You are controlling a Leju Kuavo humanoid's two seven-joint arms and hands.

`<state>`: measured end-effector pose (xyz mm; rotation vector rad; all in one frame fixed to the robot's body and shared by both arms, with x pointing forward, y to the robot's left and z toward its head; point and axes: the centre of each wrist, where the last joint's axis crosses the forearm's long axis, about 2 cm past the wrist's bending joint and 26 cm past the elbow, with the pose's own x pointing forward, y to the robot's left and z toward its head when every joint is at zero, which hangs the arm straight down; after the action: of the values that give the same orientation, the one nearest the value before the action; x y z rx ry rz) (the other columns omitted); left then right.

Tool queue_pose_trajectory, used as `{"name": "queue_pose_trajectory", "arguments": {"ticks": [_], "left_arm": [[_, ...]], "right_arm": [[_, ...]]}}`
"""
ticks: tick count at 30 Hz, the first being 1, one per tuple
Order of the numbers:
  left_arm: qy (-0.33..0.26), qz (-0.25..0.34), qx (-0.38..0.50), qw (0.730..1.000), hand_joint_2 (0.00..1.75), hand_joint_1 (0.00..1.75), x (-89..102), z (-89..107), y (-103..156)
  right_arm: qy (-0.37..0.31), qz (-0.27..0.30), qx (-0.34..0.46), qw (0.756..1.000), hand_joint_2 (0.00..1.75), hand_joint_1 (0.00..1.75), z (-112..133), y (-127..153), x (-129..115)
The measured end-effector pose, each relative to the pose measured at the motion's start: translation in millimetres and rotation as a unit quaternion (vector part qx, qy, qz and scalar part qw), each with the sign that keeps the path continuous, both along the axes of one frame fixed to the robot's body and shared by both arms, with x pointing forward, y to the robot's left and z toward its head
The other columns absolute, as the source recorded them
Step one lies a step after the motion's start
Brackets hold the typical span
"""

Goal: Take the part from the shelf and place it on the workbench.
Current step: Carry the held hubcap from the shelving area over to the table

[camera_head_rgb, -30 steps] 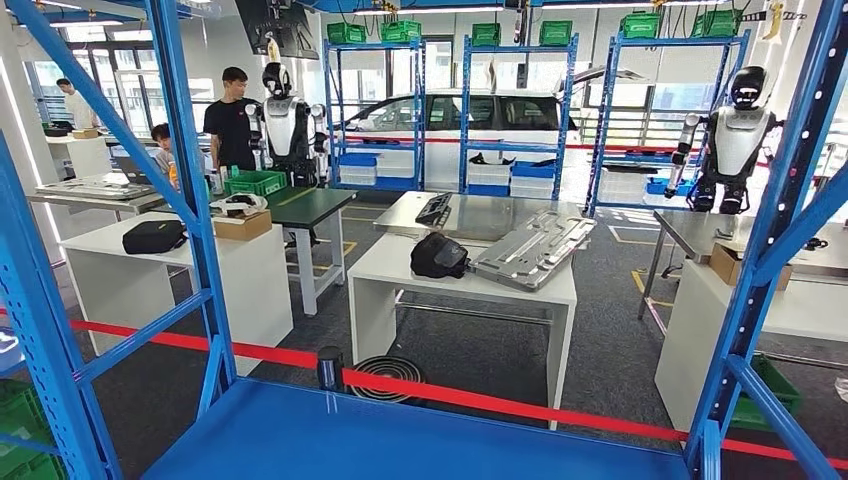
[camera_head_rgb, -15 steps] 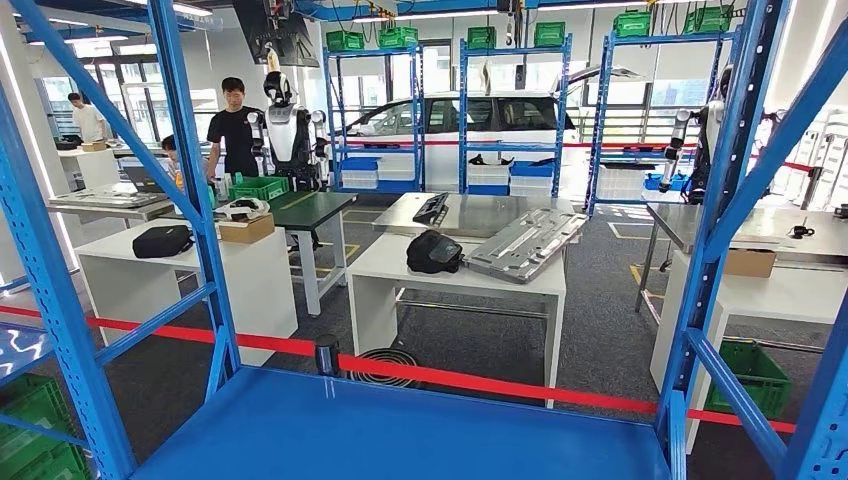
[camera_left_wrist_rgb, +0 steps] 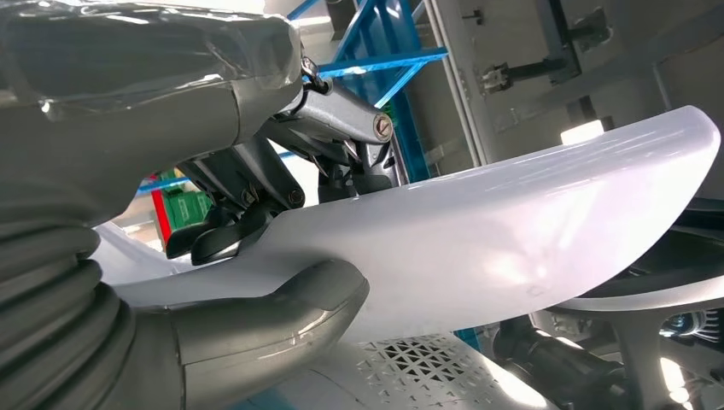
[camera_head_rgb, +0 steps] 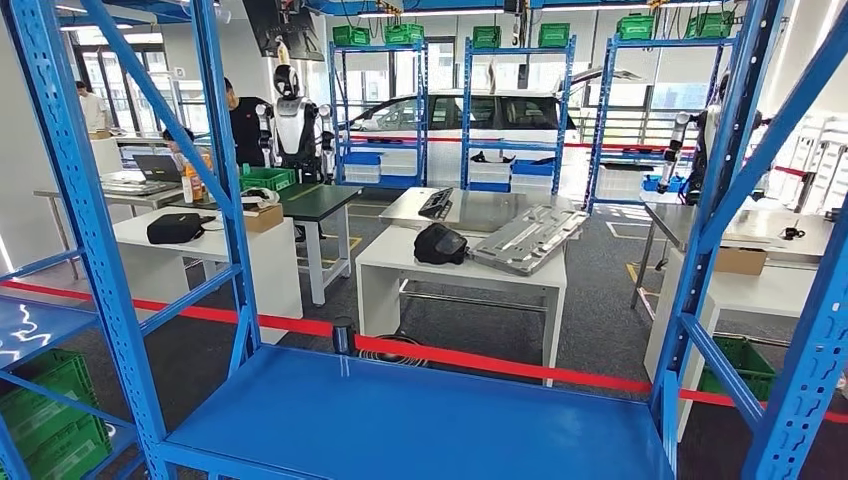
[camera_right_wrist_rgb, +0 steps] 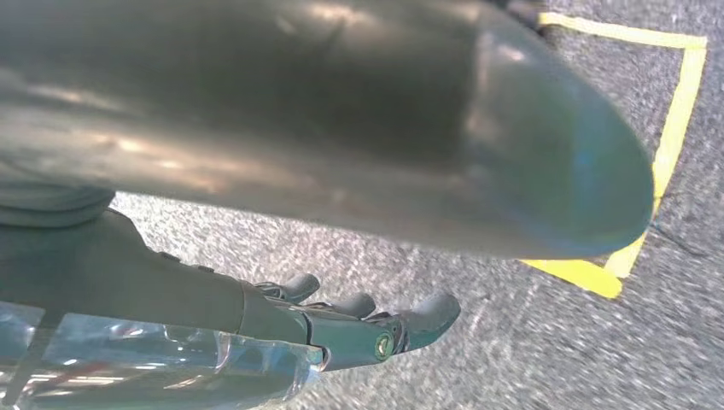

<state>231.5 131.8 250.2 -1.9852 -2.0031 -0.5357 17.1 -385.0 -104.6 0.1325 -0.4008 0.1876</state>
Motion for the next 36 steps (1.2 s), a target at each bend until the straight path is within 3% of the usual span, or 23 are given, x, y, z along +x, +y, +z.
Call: {"name": "queue_pose_trajectory", "arguments": {"ticks": [13, 20, 26, 36], "left_arm": [[-0.007, 0.003, 0.008, 1.000, 1.75, 1.75, 1.6, 4.1, 2], [-0.018, 0.006, 0.015, 1.000, 1.75, 1.75, 3.6, 14.0, 1], [-0.023, -0.004, 0.018, 1.000, 1.75, 1.75, 5.4, 17.2, -1], [-0.023, -0.012, 0.025, 0.999, 1.75, 1.75, 7.3, 15.7, -4]], "right_arm": [[-0.013, -0.003, 0.005, 1.000, 0.00, 0.00, 0, 2, 5], [-0.037, -0.018, -0.036, 0.999, 0.00, 0.00, -1, 9, 11], [-0.019, -0.046, 0.039, 0.998, 0.00, 0.00, 0, 5, 1], [-0.006, -0.061, 0.056, 0.997, 0.00, 0.00, 2, -8, -5]]}}
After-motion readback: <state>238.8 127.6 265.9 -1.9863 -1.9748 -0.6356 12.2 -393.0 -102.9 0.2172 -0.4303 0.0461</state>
